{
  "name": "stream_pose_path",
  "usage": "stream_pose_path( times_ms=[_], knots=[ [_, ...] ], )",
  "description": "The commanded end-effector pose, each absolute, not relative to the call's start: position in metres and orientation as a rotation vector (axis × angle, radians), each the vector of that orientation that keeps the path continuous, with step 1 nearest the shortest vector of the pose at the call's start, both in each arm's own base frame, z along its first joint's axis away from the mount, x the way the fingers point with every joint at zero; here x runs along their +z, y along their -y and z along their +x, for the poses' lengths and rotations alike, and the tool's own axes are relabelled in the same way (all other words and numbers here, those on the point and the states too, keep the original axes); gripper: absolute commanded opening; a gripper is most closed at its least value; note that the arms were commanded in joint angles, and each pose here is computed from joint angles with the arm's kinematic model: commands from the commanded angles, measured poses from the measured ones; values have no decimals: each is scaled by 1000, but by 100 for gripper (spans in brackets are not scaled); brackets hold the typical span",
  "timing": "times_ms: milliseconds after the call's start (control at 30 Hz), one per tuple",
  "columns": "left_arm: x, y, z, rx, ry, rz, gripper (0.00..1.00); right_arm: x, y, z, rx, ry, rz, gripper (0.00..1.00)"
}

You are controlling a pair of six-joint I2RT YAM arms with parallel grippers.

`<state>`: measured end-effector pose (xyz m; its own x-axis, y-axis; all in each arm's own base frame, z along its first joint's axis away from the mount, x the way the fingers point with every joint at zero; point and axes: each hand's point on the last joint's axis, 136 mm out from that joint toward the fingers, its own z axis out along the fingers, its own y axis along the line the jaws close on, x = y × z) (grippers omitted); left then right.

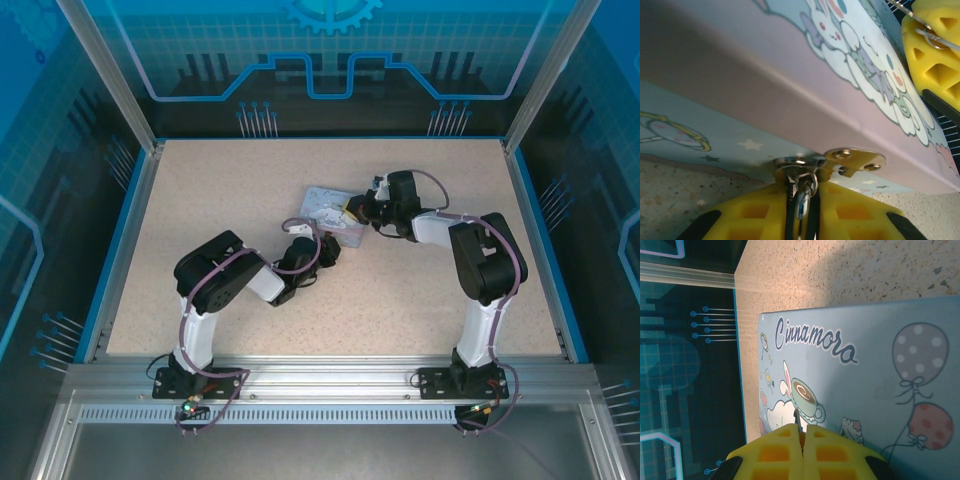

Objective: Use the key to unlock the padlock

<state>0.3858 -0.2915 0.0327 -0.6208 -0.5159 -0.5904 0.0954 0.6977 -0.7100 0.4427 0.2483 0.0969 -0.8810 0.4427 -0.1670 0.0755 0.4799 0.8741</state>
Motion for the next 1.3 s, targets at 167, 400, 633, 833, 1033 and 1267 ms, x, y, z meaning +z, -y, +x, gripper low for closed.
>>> stream_pose_path(
  times_ms=[167, 400, 633, 833, 1033, 1267],
  knots=[
    [-3, 290, 367, -879, -2207, -307, 3, 60, -249, 431, 1334, -2469, 508, 0],
    [14, 299, 361, -986, -2257, -364, 0, 113, -245, 444, 1396, -2362, 439, 0],
    [32, 307, 360, -1139, -2287, -464, 0, 177, -227, 422, 1411, -2243, 335, 0],
    [62, 312, 359, -1241, -2266, -472, 0, 178, -209, 370, 1473, -2180, 332, 0],
    [94, 314, 358, -1348, -2207, -481, 0, 164, -202, 314, 1555, -2181, 298, 0],
    [108, 318, 363, -1432, -2148, -532, 0, 157, -198, 267, 1589, -2186, 234, 0]
  ],
)
